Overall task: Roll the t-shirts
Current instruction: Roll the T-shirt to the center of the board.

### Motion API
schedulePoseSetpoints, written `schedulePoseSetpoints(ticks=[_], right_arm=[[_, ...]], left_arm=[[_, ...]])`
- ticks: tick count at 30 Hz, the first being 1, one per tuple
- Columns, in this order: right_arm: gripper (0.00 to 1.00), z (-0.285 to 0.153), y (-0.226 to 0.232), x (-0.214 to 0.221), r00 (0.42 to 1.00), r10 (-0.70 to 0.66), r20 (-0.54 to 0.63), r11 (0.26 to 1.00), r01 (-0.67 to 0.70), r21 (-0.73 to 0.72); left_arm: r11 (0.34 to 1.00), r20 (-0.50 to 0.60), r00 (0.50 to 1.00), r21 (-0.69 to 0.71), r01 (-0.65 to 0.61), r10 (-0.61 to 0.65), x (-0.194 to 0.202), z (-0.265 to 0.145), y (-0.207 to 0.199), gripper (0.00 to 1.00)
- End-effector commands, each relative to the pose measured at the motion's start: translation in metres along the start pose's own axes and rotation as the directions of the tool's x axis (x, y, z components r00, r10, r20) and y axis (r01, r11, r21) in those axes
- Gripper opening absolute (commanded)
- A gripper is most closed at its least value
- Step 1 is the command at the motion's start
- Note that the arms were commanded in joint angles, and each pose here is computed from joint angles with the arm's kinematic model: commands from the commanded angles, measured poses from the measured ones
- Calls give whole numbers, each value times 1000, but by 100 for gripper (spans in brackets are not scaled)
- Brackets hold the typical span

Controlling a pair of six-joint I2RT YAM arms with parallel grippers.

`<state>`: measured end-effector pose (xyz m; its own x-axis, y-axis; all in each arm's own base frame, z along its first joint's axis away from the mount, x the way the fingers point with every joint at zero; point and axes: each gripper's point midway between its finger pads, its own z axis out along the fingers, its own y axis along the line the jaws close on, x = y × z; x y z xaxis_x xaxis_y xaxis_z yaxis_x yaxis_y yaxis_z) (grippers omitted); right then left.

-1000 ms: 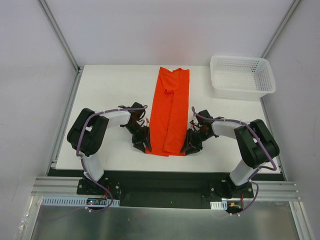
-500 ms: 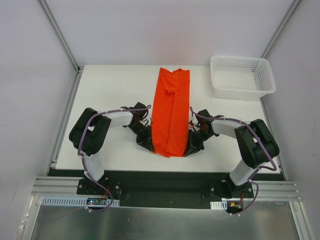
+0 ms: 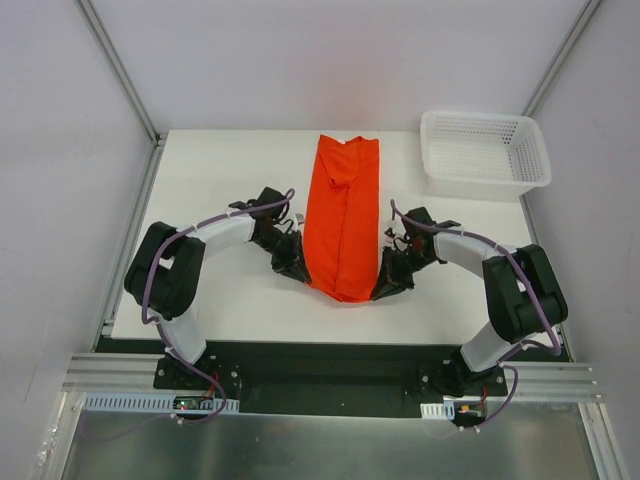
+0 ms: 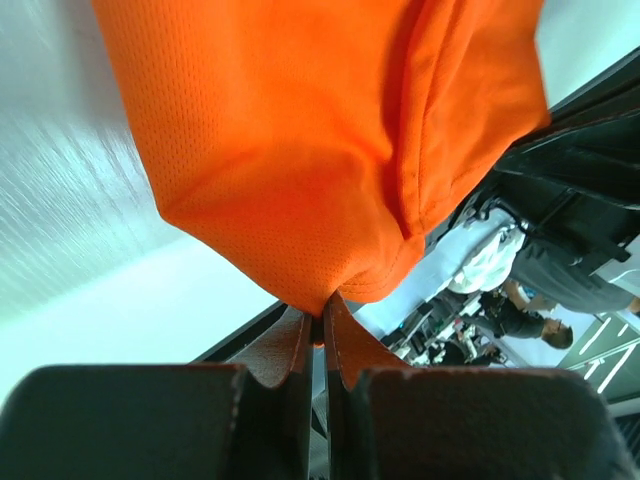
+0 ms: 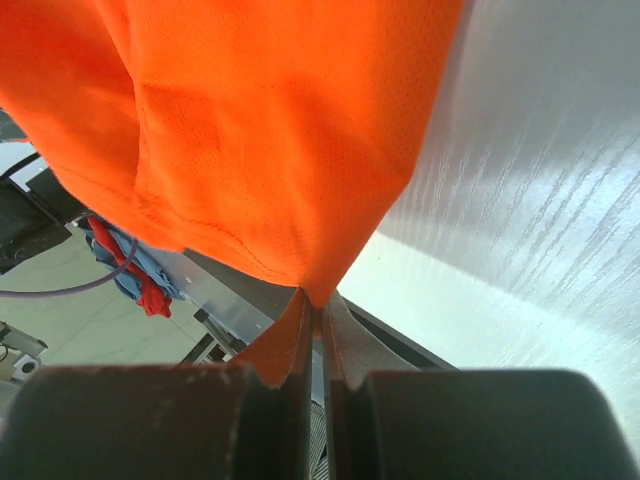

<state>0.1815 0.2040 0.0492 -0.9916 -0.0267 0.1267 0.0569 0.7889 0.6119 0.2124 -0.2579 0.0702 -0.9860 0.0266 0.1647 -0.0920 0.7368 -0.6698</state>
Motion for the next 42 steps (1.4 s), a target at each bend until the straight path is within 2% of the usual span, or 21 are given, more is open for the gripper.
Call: schedulePoseSetpoints(ticks=[1,15,24,39,40,42], right_arm=[[1,-16,18,-15,998,-38,48,998,40,-39],[1,-22,27,-64,989,-46,142,997,54,-48],[1,-17,22,-76,989,-24,143,999,29,-32],[1,-13,16,-109,985,-43,170,999,42,6],[1,-12,15,-109,984,-42,170,999,41,9],[3,-12,15,-112,983,-42,180,999,41,13]], left_arm=[[999,52,998,26,-35,33,-16,-17,-15,0],[998,114,993,-61,-14,20,-50,-24,-5,0],[993,126,992,-116,20,-5,-55,-24,6,0],[979,173,984,-188,75,-42,-85,-27,21,0],[979,175,984,-190,77,-43,-86,-26,22,4],[979,185,982,-190,73,-37,-92,-27,20,18]])
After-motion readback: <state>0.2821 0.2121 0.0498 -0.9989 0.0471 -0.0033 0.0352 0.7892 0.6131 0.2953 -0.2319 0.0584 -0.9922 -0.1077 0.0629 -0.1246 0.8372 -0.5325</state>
